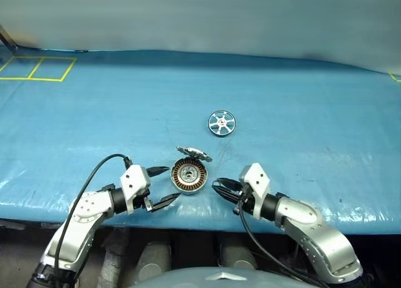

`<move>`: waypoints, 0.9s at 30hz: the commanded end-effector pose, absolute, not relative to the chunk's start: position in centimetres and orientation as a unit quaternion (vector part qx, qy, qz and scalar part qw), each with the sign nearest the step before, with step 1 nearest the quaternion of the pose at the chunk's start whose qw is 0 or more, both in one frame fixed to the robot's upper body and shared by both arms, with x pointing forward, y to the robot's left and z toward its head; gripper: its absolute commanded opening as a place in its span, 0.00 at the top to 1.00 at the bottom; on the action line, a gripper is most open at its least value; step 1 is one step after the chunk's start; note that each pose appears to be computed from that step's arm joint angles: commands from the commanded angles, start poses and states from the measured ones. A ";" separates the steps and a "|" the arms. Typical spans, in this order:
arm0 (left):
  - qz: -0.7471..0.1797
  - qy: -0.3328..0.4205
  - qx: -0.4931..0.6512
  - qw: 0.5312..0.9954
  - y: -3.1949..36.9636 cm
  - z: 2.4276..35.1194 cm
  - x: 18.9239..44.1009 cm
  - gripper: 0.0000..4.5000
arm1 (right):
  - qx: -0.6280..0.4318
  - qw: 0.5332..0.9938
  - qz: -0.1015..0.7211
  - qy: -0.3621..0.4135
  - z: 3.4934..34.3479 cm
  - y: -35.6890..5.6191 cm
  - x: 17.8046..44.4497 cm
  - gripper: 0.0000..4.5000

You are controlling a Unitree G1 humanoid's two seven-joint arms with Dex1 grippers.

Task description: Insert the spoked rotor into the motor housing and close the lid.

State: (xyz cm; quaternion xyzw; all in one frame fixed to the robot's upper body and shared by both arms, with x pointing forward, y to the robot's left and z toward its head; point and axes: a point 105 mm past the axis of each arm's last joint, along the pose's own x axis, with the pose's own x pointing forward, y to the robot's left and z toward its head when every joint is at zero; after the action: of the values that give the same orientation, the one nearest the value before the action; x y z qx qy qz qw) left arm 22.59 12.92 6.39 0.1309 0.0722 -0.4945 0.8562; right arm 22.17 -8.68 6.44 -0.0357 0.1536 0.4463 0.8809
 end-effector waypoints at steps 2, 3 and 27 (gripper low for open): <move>-0.474 0.054 0.126 0.870 13.4 7.0 22.2 0.12 | -0.022 0.866 0.487 0.112 8.5 -6.6 22.5 0.85; -0.470 0.053 0.122 0.873 13.4 7.0 22.1 0.12 | -0.020 0.863 0.494 0.106 8.9 -6.3 22.6 0.85; -0.352 -0.002 0.036 0.935 10.6 5.0 22.1 0.12 | -0.045 0.853 0.511 0.100 7.4 -4.0 24.7 0.85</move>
State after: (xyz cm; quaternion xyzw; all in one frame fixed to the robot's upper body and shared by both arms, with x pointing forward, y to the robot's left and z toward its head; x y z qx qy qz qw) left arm 22.44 11.13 4.40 0.0419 0.0110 -0.3469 0.9369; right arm 24.63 -4.31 6.41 -0.0398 0.1255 0.5074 0.8516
